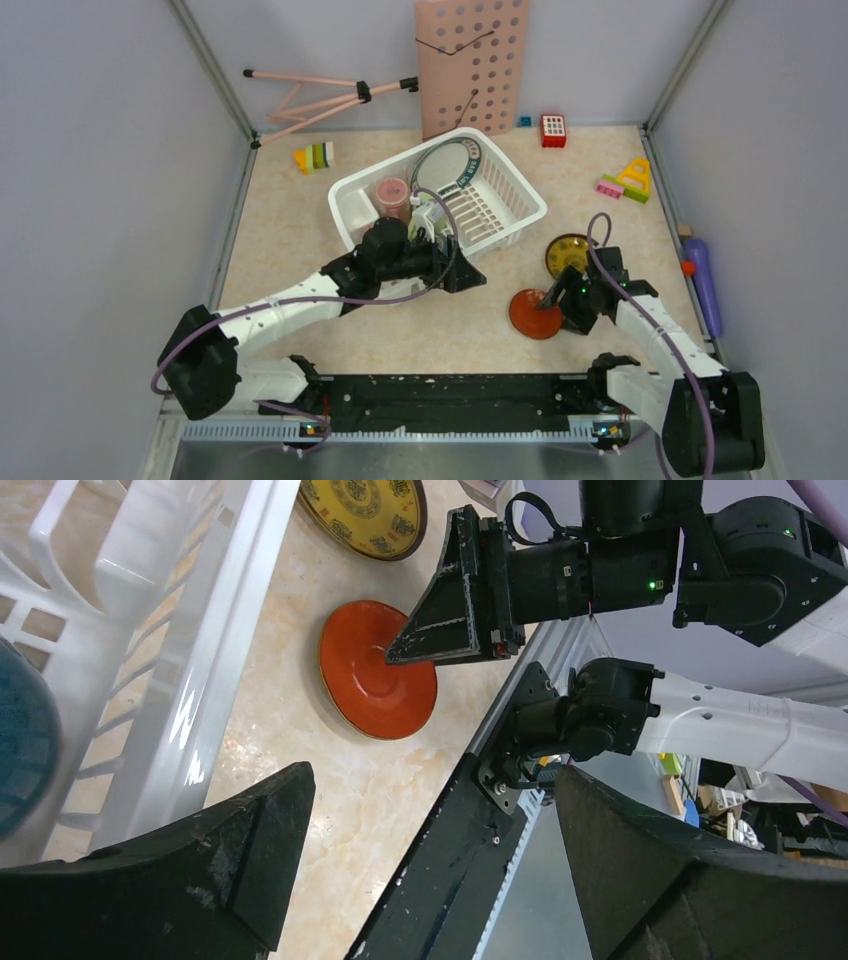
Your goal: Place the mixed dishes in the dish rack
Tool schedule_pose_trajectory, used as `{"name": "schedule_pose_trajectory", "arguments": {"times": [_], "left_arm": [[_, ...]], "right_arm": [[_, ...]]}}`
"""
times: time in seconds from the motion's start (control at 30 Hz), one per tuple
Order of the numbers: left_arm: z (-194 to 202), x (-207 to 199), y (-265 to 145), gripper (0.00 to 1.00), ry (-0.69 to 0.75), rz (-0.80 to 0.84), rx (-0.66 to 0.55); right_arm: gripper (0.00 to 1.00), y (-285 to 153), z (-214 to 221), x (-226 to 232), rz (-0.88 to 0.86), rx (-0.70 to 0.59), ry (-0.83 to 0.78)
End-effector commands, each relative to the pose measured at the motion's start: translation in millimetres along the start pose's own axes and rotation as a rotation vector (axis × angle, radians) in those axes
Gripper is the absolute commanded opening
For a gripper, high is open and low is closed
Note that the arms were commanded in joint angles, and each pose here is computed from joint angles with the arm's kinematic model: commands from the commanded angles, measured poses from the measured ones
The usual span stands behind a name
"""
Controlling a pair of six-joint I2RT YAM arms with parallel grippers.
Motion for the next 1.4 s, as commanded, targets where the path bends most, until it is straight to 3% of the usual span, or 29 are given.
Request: {"name": "schedule_pose_trajectory", "arguments": {"times": [0.0, 0.33, 0.4, 0.43, 0.93, 1.3, 1.33, 1.37], "left_arm": [[-11.2, -5.8, -5.5, 0.95, 0.047, 0.004, -0.054], [-3.5, -2.9, -1.8, 0.94, 0.052, -0.006, -0.02], [0.5, -2.0, -2.1, 0.94, 0.053, -0.012, -0.009], [2.5, -1.5, -2.5, 0.94, 0.053, -0.015, -0.004], [-1.6, 3.4, -15.5, 0.94, 0.096, -0.084, -0.037], [-2.4, 2.4, -15.1, 0.94, 0.089, -0.08, -0.039], [-2.9, 2.0, -15.3, 0.95, 0.09, -0.08, -0.04], [-2.5, 2.4, -15.2, 0.94, 0.089, -0.081, -0.039]], "right_arm": [[0.63, 11.5, 7.6, -3.0, -0.004, 0.01, 0.017], [0.26, 23.4, 9.4, 4.9, -0.077, 0.015, -0.004], [0.14, 25.5, 9.4, 7.3, -0.1, 0.013, -0.001], [0.01, 26.2, 8.5, 9.3, -0.113, 0.01, -0.008], [0.0, -16.2, -11.5, 60.7, -0.325, -0.088, -0.172], [0.0, 5.5, -4.8, 62.6, -0.385, -0.029, -0.145], [0.03, 6.8, -5.8, 62.5, -0.38, -0.03, -0.149], [0.15, 8.3, -6.9, 60.8, -0.362, -0.032, -0.149]]}}
Point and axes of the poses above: each gripper's point midway between its finger pads, its own y axis out along the fingers, its own x axis along the line the jaws close on, z = x × y, the point moved 3 cm from there along -y, back along the fingers, and after that the axes turned 9 degrees about y, right-handed, at the moved point
